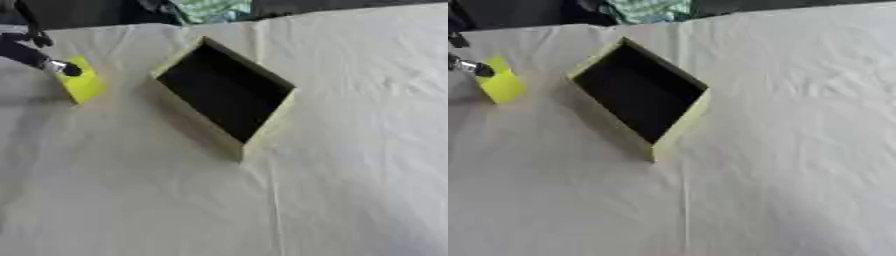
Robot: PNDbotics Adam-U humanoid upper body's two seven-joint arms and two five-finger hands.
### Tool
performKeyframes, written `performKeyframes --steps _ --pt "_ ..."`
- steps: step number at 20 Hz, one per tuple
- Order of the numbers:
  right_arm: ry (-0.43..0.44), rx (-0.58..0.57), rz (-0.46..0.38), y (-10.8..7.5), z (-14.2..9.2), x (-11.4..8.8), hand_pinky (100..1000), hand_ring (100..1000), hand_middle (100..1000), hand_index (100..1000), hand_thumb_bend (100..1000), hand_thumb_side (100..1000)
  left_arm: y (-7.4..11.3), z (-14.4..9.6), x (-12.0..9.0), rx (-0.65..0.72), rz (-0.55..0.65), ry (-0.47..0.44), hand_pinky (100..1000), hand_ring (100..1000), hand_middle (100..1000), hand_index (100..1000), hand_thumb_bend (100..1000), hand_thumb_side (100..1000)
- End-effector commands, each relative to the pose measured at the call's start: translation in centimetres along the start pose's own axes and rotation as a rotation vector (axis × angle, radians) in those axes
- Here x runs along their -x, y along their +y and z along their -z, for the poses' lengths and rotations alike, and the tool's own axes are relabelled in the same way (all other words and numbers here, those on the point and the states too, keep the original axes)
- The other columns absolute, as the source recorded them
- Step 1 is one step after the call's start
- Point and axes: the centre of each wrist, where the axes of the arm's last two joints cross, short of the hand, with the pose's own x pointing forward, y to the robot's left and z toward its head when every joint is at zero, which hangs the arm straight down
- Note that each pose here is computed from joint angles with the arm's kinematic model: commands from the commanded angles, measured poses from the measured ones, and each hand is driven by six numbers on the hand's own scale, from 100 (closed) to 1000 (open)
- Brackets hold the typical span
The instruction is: Pick up objects on the table and place them in the box.
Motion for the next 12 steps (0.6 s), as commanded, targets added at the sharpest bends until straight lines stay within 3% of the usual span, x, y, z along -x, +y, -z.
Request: performKeyframes --steps 1,7,12 --pt "-0.03 0.004 0.0 -0.19 0.54 -0.78 768 785 567 841 100 730 0.75 -0.58 0.69 -0.011 0.01 0.026 1000 1000 883 933 747 787" --pt "-0.024 0.006 0.0 -0.17 0.46 -0.72 768 786 565 841 100 731 0.41 -0.27 0.77 -0.005 0.005 0.026 1000 1000 894 952 602 684" --pt "-0.021 0.005 -0.002 -0.15 0.41 -0.69 768 786 564 840 100 732 0.24 -0.04 0.68 -0.026 -0.002 0.032 1000 1000 906 965 567 650"
